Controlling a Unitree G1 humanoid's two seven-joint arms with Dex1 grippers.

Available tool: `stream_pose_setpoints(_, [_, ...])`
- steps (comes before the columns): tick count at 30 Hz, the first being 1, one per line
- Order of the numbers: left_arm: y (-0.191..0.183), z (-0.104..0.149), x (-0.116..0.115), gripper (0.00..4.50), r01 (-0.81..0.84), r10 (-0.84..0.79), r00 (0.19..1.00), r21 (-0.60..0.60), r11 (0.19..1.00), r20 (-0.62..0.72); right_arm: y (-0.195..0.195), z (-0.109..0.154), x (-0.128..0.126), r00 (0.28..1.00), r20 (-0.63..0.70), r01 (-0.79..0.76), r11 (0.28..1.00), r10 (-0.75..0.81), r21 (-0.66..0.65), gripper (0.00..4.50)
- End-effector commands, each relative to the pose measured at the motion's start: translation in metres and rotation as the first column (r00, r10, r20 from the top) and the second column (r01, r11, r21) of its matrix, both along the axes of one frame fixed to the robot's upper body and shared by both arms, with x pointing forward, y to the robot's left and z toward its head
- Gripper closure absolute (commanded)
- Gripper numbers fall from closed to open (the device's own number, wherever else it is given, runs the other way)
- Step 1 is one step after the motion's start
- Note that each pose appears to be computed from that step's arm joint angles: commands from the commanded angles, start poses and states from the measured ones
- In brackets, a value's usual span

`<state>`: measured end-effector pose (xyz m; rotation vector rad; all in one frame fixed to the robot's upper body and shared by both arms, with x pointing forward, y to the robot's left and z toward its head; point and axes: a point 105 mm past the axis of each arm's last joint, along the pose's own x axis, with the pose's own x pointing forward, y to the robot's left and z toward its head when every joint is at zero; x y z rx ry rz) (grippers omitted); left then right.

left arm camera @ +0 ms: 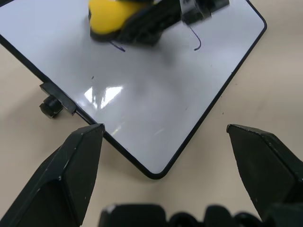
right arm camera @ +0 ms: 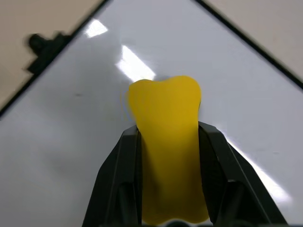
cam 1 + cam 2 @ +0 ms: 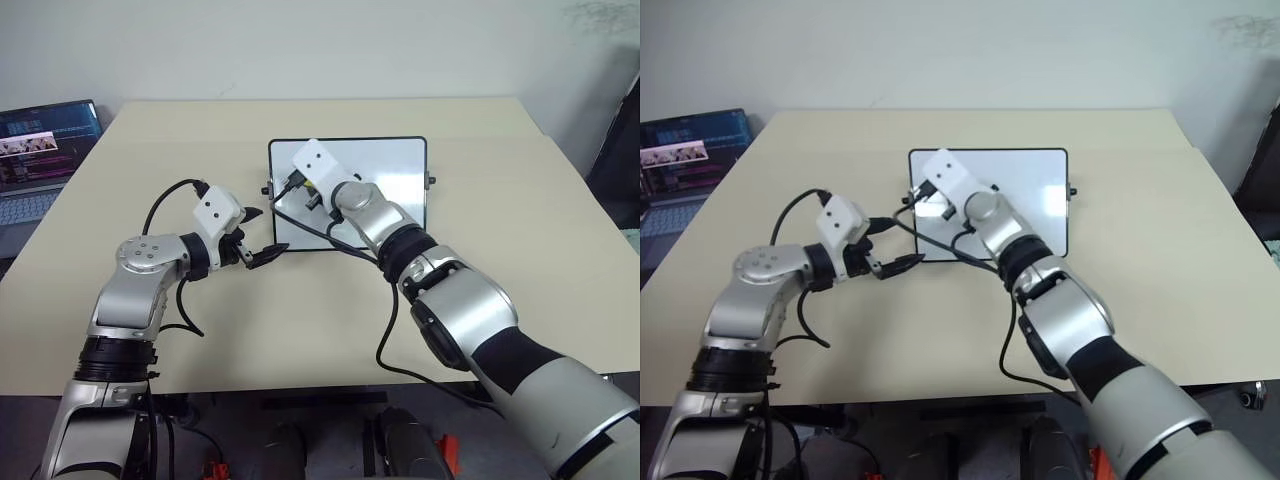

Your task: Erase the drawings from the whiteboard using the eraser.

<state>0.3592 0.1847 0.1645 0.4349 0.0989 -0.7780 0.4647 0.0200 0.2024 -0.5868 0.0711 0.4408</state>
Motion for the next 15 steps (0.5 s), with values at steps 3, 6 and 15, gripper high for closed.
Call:
stream_pose_setpoints(3, [-0.002,0.015,0.0,0.0,0.01,-0.01,0.998,-0.002,1.0,0.056,-0.028,0.028,0.012,0.99,0.083,0.112,0.993,-0.115,0.039,3.27])
stream_pose_setpoints(6, [-0.004,0.016,0.001,0.0,0.014,-0.014,0.998,-0.005,1.0,0.059,-0.022,0.027,0.01,0.993,0.077,0.092,0.995,-0.094,0.029,3.27])
stream_pose_setpoints(15, [0.0,0.016,-0.001,0.0,0.002,-0.002,0.998,0.0,1.0,0.061,0.031,0.014,-0.01,0.996,0.059,-0.068,0.998,0.067,-0.001,3.27])
